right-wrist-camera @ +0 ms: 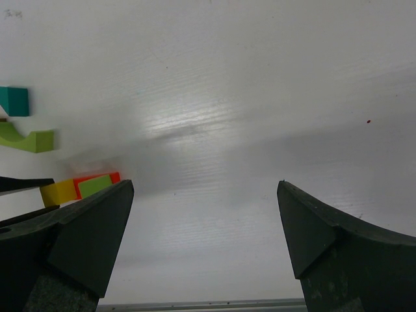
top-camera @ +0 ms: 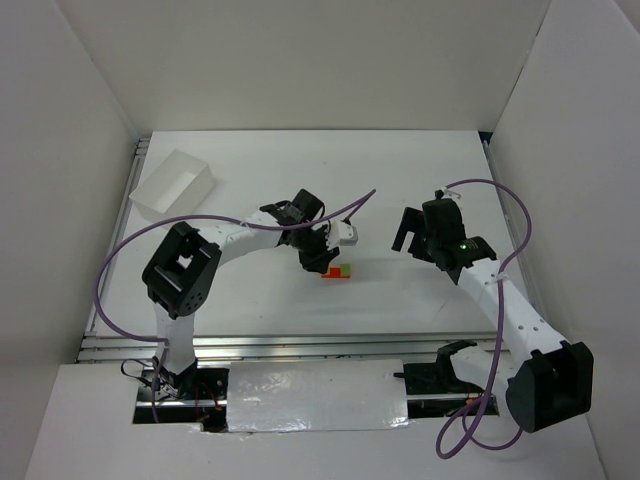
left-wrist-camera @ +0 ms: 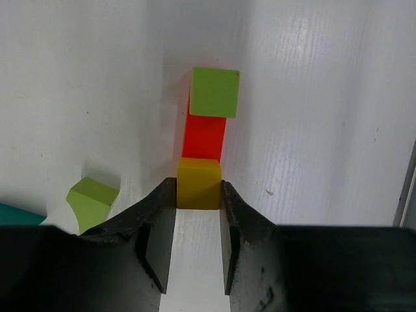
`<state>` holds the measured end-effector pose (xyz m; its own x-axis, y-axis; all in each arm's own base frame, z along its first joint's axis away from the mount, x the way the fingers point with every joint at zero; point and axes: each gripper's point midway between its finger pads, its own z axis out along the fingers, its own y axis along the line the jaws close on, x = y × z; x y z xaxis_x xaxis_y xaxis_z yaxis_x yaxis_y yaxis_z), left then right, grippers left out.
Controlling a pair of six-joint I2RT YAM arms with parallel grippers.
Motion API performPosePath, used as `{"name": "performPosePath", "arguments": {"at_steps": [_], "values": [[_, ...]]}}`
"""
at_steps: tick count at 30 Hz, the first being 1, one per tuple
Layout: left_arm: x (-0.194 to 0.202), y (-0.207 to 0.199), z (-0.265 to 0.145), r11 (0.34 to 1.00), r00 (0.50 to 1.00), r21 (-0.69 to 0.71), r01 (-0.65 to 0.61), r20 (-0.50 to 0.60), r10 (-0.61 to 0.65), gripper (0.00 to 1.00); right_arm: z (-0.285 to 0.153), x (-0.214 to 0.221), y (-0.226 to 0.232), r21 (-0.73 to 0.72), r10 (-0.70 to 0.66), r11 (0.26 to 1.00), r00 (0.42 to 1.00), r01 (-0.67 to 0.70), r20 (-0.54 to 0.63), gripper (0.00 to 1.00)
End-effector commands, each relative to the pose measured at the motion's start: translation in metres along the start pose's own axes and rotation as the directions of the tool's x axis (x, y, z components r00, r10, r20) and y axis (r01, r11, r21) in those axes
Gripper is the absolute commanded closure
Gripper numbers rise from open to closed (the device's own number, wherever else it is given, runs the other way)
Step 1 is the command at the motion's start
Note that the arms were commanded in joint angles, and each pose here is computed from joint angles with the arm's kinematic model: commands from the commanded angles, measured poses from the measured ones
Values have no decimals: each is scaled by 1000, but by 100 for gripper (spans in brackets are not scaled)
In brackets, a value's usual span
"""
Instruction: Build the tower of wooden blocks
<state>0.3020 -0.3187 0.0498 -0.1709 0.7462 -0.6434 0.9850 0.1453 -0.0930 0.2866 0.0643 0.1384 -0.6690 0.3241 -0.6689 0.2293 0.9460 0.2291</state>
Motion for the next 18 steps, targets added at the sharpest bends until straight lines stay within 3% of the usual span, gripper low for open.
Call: {"name": "performPosePath", "arguments": {"at_steps": [1,18], "values": [[-13,-1,0,999,999,17,-43,24,43,85,1,-9,2,-10,1,1000,999,-1,38,0],[-12,3,4,999,999,-5,-39,9,39,73,3,-8,0,1,-1,1000,1000,1,31,0]]}}
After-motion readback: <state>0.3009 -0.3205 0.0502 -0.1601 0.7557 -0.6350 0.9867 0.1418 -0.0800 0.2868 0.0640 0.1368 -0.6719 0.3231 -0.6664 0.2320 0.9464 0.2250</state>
